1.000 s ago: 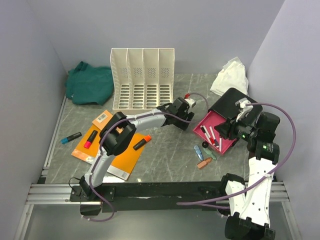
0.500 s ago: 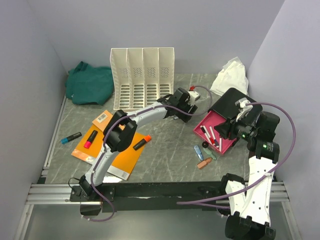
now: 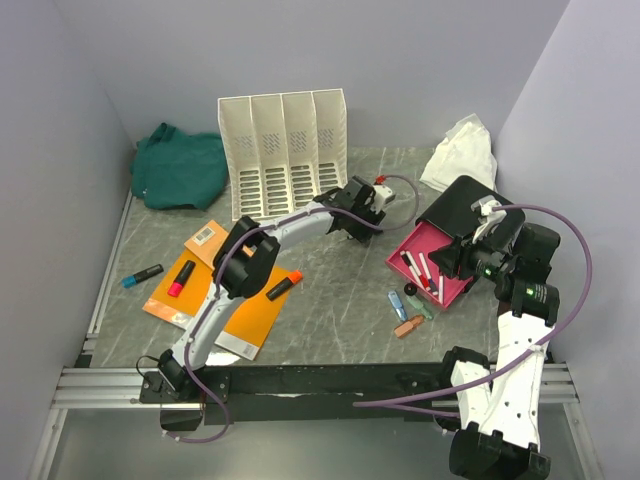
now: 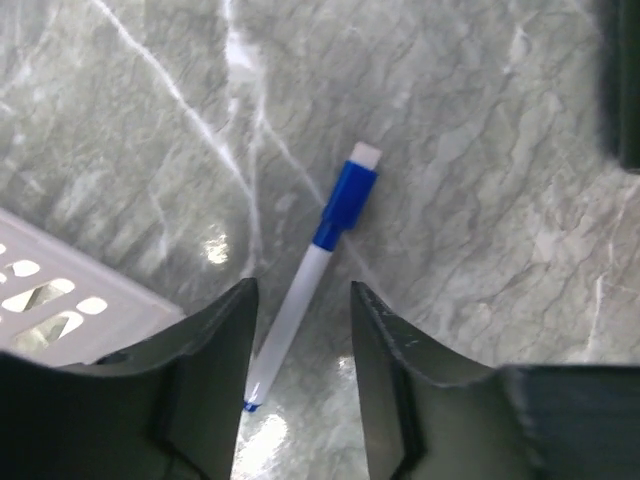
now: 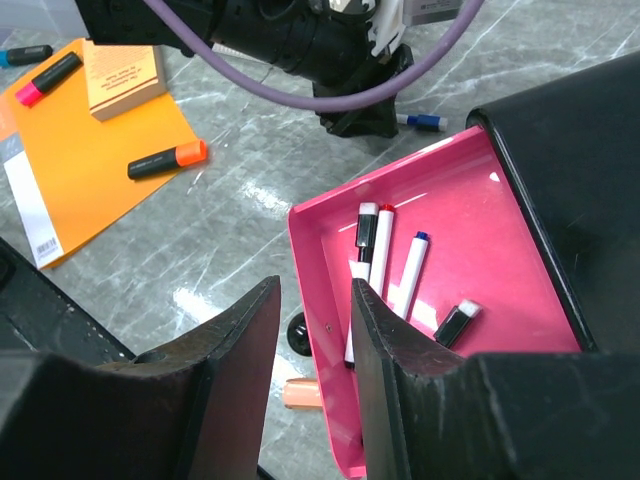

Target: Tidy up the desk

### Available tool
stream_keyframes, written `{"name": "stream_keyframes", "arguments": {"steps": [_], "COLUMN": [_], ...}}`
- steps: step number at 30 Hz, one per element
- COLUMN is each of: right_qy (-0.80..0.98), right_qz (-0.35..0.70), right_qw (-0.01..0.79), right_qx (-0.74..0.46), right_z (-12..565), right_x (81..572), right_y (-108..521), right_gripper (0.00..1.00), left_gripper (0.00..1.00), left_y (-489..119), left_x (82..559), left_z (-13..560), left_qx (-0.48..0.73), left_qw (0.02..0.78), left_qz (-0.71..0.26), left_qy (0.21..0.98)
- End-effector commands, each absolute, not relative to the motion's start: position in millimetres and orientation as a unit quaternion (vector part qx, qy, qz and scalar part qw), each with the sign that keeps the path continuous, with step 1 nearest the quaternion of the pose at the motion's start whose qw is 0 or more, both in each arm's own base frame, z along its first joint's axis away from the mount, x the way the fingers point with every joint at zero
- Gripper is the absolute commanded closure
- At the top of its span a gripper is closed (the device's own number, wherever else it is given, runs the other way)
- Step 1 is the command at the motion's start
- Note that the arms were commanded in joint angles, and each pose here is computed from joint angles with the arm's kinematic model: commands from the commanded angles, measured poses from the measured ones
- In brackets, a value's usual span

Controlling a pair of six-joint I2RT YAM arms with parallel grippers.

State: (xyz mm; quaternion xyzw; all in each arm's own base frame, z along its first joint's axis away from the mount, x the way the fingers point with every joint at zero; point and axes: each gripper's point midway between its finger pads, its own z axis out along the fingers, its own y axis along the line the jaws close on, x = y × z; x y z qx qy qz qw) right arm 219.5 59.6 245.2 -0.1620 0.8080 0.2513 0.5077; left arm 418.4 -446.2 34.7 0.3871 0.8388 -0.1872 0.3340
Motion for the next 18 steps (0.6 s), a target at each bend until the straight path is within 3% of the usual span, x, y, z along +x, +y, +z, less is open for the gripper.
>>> {"name": "stream_keyframes", "arguments": {"steps": [1,10,15,18], "right_qy": [0.797,0.796,0.799,0.803], "right_qz": [0.253,0.255,0.258,0.263], "right_qw": [0.521,0.519,0.511,0.498], "right_qx": [-0.173,-0.176,-0.186,-0.197], "right_z": [255.9,256.6,256.7,258.1], "right_x": [219.8,217.4,213.8,213.0], "right_y": [61.1,62.4,63.9,64.4], "right_gripper": [0.58,0.57,0.57,0.57], "left_gripper": [0.55,0.79,0.95,0.99], "left_y": [-443.3,-421.3,-408.4,-396.8], "left_x": [413.6,387.8,371.6,358.9], "left_z": [27.7,21.6,56.4,76.8], "left_qx": [0.391,0.340,0.306,0.279], "left_qw": [0.317,0.301,0.330,0.349], "left_qz": [-0.203,-0.213,-0.238,-0.255], "left_qy": [0.840,0.865,0.861,0.858]}}
